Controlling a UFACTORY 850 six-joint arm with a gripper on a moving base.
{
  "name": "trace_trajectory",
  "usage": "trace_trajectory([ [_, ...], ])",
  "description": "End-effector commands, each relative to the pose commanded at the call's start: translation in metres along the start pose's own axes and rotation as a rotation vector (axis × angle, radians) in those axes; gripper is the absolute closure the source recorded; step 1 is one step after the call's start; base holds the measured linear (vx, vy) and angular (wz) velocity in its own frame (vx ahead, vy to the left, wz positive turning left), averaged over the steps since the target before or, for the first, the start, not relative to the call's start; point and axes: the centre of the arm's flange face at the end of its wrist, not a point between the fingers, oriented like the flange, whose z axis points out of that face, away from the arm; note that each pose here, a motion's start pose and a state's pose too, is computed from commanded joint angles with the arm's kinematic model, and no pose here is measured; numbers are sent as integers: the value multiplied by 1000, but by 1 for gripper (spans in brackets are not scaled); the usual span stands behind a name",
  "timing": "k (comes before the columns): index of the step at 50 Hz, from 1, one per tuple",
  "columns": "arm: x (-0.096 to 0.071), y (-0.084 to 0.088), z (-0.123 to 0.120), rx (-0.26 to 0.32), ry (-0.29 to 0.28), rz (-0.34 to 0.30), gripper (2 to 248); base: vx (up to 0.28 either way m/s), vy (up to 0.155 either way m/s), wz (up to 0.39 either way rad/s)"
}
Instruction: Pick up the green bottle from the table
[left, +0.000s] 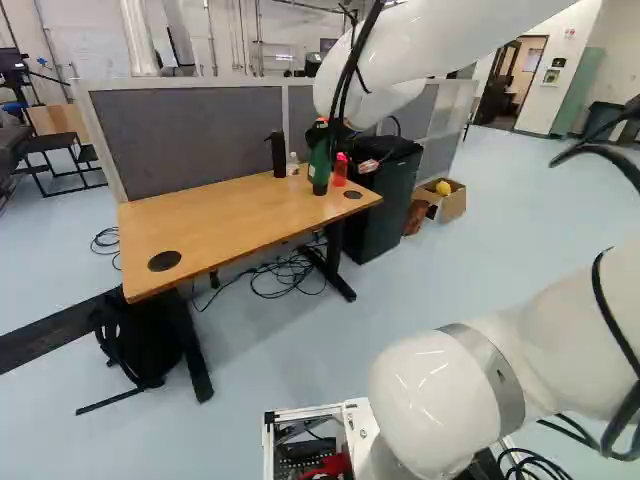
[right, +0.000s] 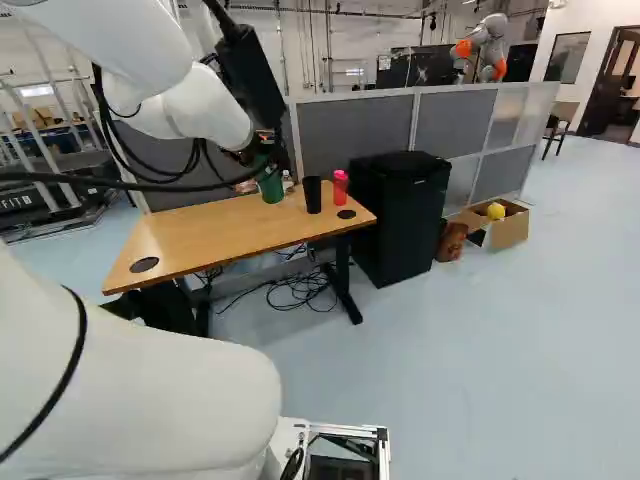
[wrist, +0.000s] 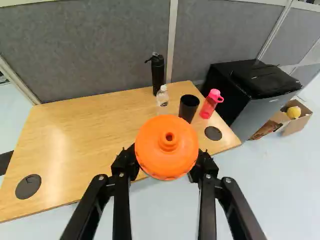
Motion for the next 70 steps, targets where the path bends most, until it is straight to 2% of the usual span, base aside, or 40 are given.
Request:
trace_trajectory([
  [18,-6,1,3,-3,4,2,129,0,0,0],
  [36,-23,4,10,-10,15,9,129,0,0,0],
  [53,-50,9,19,-22,33,19,129,0,0,0],
  [70,-87,15,28,-39,57,32,129,0,0,0],
])
